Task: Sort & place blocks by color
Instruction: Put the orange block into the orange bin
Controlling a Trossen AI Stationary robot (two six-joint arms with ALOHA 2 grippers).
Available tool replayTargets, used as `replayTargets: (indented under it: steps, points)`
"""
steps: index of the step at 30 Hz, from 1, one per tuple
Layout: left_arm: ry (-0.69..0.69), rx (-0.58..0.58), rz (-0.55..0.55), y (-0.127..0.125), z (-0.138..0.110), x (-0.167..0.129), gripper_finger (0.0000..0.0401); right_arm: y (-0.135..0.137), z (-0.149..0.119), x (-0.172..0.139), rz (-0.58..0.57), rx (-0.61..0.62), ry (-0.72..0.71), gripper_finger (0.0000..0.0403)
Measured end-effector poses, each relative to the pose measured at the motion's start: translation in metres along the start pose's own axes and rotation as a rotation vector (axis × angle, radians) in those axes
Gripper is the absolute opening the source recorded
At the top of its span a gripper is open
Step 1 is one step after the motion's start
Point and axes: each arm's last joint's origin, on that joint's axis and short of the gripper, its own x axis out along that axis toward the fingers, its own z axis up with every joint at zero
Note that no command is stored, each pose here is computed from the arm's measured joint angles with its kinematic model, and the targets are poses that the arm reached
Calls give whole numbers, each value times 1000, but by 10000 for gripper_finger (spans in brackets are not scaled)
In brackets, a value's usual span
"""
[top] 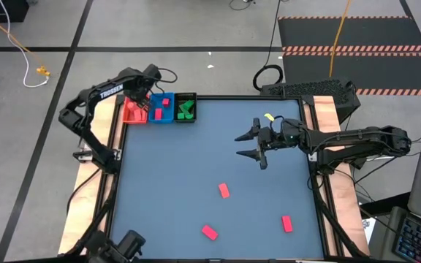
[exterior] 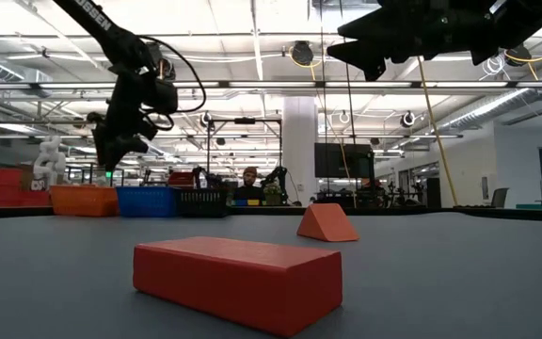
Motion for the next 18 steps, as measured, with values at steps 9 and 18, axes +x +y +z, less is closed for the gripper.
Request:
replayTargets:
  steps: [9,18]
  points:
    - [-55,10,-18,-11,-9,-24,174,0,0,0,0,0,-3,226]
    - [58,-18,-112,-24,-28,7,175,0,0,0,3,30,-1,226]
